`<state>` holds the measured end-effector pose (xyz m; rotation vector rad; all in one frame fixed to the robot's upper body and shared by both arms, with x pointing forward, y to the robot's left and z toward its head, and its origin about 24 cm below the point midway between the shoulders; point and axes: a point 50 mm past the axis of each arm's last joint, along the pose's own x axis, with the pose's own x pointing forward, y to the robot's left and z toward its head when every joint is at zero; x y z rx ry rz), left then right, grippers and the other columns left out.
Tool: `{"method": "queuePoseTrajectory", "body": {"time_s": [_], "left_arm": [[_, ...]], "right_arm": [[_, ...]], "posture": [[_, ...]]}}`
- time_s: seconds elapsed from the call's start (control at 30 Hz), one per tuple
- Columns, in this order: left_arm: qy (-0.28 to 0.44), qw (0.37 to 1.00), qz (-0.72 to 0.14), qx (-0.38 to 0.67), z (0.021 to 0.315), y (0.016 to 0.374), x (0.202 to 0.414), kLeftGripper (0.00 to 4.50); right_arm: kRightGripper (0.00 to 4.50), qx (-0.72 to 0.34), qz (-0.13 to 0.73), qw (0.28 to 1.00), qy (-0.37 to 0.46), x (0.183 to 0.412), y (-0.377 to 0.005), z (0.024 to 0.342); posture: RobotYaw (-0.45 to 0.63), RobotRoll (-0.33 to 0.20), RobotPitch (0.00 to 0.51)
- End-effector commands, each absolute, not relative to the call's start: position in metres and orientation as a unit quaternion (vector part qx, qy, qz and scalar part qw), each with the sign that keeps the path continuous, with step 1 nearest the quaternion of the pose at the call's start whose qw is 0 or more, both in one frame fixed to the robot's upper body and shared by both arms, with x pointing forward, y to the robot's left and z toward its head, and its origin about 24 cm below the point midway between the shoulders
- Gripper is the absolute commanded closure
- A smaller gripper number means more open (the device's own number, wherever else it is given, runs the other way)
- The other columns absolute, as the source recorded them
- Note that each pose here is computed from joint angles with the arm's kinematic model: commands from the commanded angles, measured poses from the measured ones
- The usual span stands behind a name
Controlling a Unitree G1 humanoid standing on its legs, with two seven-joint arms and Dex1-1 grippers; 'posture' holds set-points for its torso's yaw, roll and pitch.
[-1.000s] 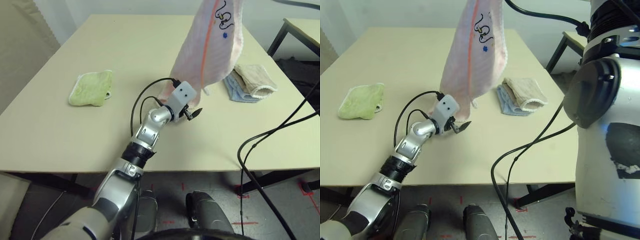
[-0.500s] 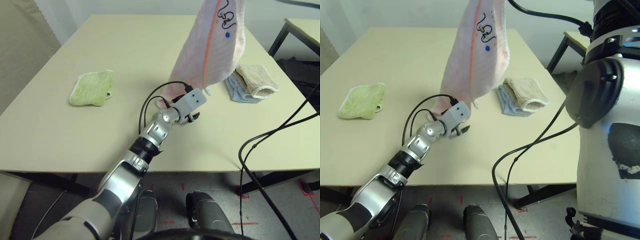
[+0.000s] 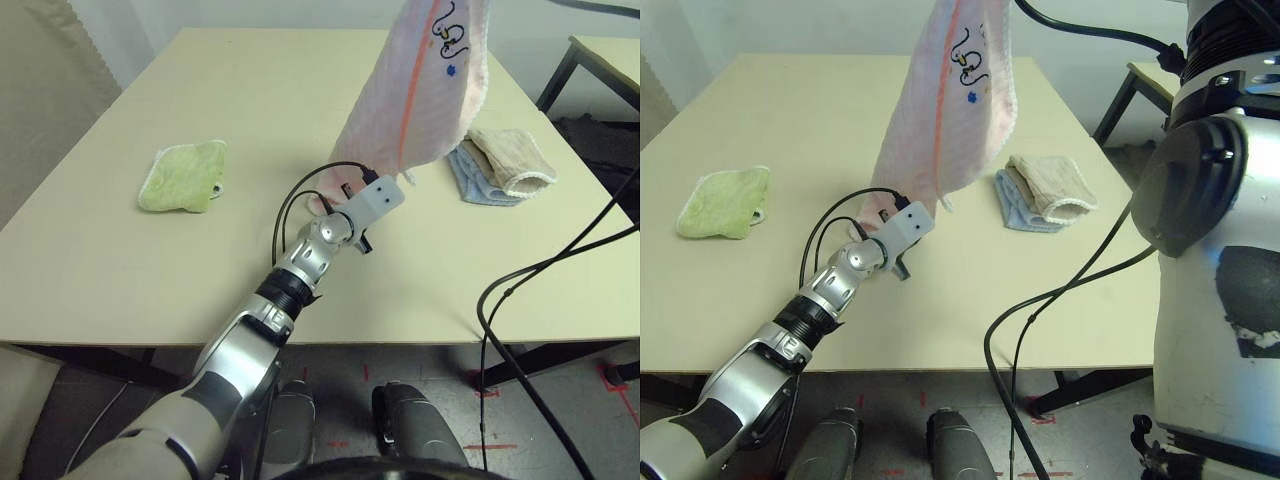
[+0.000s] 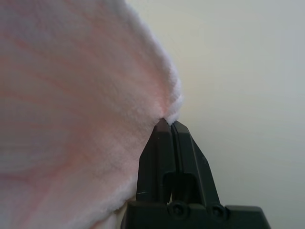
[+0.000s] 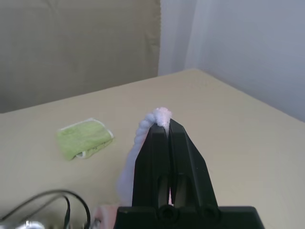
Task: Fold the towel and set it aside.
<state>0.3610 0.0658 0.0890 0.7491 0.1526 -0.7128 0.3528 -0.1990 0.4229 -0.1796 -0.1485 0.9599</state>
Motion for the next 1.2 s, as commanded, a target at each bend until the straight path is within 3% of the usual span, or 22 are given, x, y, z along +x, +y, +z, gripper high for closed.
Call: {"method": "queuePoseTrajectory", "body": {"time_s": [0.03, 0.13, 0.27, 0.47, 0.63, 0.83, 1.2], "left_arm": [[0.047, 0.869, -0.346, 0.35, 0.113, 0.083, 0.364, 4.45], [0.031, 0.871, -0.369, 0.324, 0.129, 0.087, 0.36, 4.45], [0.013, 0.882, -0.415, 0.222, 0.172, 0.102, 0.35, 4.45], [-0.004, 0.901, -0.408, 0.147, 0.24, 0.158, 0.349, 4.45], [0.004, 0.92, -0.361, 0.151, 0.27, 0.211, 0.352, 4.45], [0.015, 0.938, -0.303, 0.17, 0.287, 0.265, 0.355, 4.45], [-0.007, 0.962, -0.209, 0.175, 0.313, 0.323, 0.354, 4.45]], "right_arm": [[4.5, -0.105, 0.455, 0.882, -0.057, 0.352, -0.207, 0.418], [4.5, -0.113, 0.453, 0.883, -0.05, 0.353, -0.209, 0.416], [4.5, -0.156, 0.443, 0.883, -0.024, 0.353, -0.218, 0.408], [4.5, -0.215, 0.424, 0.879, 0.031, 0.354, -0.242, 0.384], [4.5, -0.234, 0.404, 0.881, 0.077, 0.351, -0.268, 0.359], [4.5, -0.285, 0.388, 0.87, 0.106, 0.346, -0.287, 0.339], [4.5, -0.229, 0.389, 0.886, 0.105, 0.339, -0.305, 0.327]], "posture": [[0.03, 0.0, 0.093], [0.02, 0.0, 0.094], [0.02, 0.0, 0.095], [0.03, 0.0, 0.101], [0.03, 0.0, 0.101], [0.03, 0.0, 0.094], [0.02, 0.0, 0.087]]}}
